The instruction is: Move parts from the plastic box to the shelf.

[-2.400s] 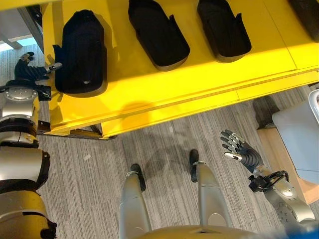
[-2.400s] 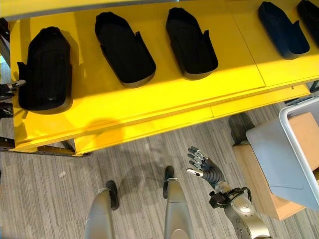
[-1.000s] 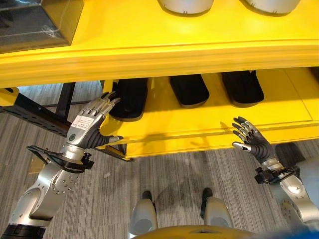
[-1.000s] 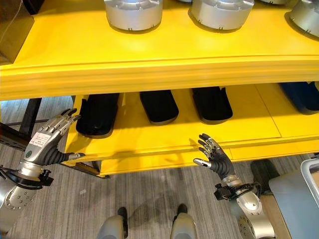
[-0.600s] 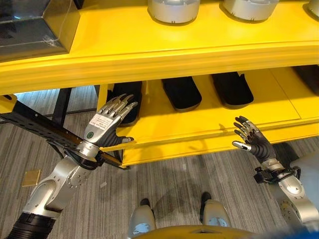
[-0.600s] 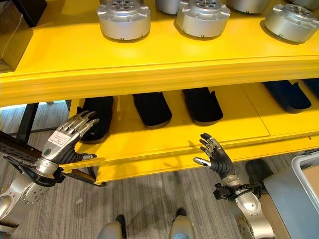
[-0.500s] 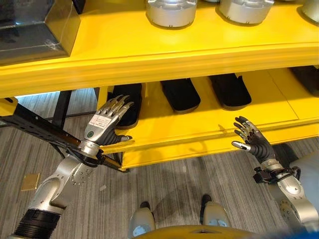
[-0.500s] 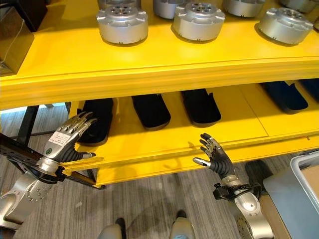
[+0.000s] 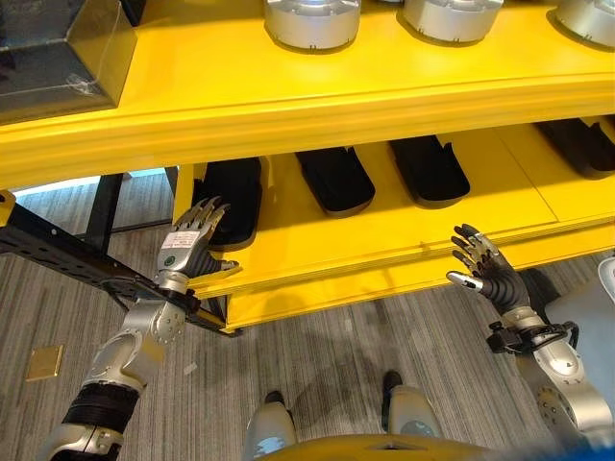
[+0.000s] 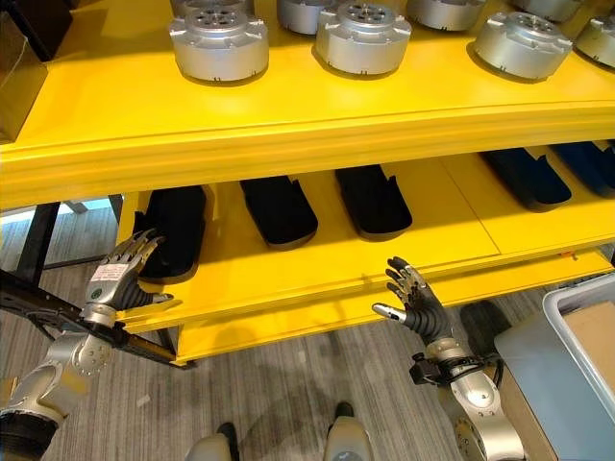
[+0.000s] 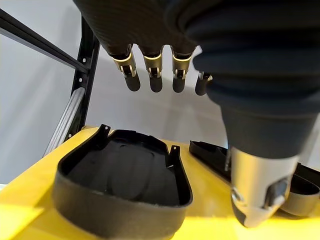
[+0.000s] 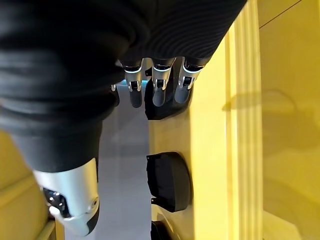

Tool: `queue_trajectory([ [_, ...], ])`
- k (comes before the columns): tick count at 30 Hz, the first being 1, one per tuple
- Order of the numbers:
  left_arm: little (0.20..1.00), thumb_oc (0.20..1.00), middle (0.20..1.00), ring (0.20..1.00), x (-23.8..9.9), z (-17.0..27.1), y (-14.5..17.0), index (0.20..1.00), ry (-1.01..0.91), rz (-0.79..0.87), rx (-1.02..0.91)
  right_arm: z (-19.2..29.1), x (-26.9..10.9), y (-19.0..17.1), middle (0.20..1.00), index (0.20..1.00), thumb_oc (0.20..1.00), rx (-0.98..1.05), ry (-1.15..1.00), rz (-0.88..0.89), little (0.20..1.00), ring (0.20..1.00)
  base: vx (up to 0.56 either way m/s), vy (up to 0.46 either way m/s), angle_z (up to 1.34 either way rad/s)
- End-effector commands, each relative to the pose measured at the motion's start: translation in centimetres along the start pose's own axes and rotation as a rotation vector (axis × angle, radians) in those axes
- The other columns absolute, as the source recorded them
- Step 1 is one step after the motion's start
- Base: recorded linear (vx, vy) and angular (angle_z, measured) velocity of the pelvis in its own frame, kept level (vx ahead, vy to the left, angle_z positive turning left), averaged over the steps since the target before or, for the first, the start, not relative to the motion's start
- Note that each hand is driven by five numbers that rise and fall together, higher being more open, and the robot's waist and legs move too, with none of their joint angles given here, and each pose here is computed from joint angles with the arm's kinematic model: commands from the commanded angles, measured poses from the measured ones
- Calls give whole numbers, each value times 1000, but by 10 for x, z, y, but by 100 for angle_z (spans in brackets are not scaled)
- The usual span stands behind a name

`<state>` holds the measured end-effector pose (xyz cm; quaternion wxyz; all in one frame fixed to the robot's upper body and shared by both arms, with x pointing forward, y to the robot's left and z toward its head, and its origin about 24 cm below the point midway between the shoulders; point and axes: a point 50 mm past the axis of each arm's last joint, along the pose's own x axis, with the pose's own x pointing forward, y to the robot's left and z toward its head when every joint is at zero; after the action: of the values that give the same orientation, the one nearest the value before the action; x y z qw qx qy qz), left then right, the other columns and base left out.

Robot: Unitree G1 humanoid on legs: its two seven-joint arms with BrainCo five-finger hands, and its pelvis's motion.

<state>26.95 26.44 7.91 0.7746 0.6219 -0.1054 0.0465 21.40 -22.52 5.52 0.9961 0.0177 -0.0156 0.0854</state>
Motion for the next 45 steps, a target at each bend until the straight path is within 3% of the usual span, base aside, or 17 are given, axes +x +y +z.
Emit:
queue_trajectory([
  [1,1000,1000,1000,1000,12,-2,10,1000,9,76,18,16,4,4,1000,1000,1000,-11,-99,19,1000,1000,-42,17,-3],
  [13,1000,1000,1000,1000,37,-2,45,1000,-19,199,119,24,5,3,1000,1000,1000,-32,-111,47,1000,1000,-79,23,-2],
  [25,1000,1000,1000,1000,44,-18,51,1000,51,181,158,30,6,1,1000,1000,1000,-56,-117,81,1000,1000,-78,17,0],
  [45,1000,1000,1000,1000,97,-11,66,1000,155,186,-38,36,4,0,1000,1000,1000,-77,-108,121,1000,1000,4,5,-2],
])
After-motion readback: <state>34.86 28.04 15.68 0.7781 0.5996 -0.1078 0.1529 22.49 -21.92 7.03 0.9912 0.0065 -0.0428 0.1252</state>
